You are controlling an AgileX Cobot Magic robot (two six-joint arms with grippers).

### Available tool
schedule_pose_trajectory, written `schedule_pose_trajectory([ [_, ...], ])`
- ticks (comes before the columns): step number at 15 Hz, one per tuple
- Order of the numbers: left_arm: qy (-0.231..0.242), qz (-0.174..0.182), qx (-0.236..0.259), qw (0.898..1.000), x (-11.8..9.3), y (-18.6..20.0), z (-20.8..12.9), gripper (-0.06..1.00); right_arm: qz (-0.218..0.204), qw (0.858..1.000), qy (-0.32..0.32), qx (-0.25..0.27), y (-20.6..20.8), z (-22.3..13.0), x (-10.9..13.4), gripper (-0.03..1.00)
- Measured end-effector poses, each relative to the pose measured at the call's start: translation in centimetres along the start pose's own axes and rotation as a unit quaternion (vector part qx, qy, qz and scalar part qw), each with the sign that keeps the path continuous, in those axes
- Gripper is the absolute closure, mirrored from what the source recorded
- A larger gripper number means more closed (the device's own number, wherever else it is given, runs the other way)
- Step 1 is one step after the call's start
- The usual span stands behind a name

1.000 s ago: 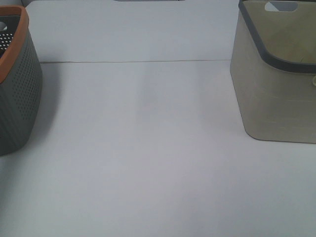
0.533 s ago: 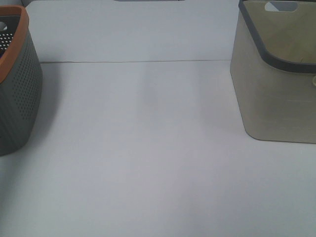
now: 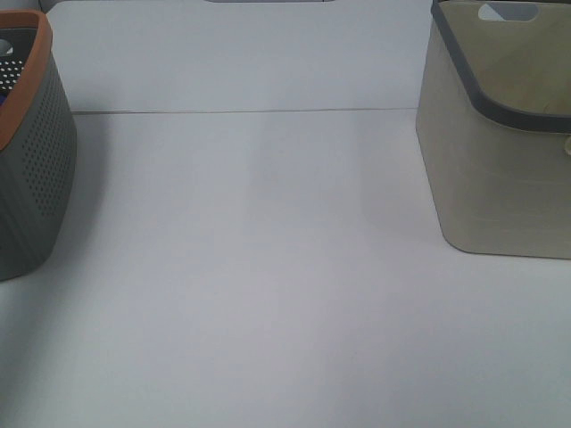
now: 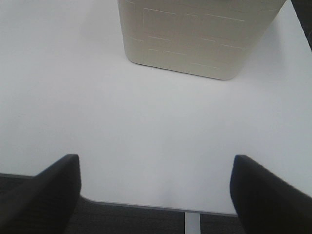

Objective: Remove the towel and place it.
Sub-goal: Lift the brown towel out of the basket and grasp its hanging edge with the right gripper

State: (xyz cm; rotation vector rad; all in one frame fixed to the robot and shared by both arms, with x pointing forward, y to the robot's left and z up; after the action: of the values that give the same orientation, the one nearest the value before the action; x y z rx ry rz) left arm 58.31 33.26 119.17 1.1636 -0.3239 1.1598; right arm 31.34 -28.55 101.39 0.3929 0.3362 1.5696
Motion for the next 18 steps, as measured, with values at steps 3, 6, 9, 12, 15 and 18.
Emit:
schedule_pose_trajectory([
  [3, 0.016, 0.002, -0.039, 0.999, 0.6, 2.2, 1.7, 0.92, 0.000, 1.000, 0.000, 0.000, 0.0, 0.0, 0.0, 0.23],
  [6, 0.016, 0.011, -0.126, 0.992, 2.0, 5.9, 5.6, 0.92, 0.000, 1.000, 0.000, 0.000, 0.0, 0.0, 0.0, 0.23],
  [9, -0.001, 0.022, -0.204, 0.979, 2.5, 9.3, 9.4, 0.92, 0.000, 1.000, 0.000, 0.000, 0.0, 0.0, 0.0, 0.23],
  [12, -0.044, -0.008, -0.254, 0.966, 0.7, 9.9, 13.1, 0.92, 0.011, 1.000, -0.002, -0.022, 0.2, 0.9, 0.4, 0.23],
  [15, -0.097, -0.078, -0.296, 0.947, -3.8, 7.9, 17.6, 0.92, 0.092, 0.995, 0.010, -0.049, -0.8, 3.8, 3.2, 0.23],
  [18, -0.139, -0.126, -0.314, 0.930, -7.6, 6.5, 20.4, 0.92, 0.170, 0.984, 0.010, -0.051, -2.2, 5.8, 5.7, 0.23],
])
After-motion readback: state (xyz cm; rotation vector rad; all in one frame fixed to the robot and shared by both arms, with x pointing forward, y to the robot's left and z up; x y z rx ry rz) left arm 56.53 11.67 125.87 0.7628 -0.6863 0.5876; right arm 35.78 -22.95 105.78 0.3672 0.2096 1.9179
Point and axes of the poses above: a point on each arm's last joint axis where the gripper is mounted, y pointing back along that axis away from the gripper, x along the wrist's bending axis when the last joint is at zero, z = x × y, the point moved 9 cm from there along -y, pointing out along that axis toward the gripper, and after that the axes turned 5 degrees about -y, right-handed, at the moved point
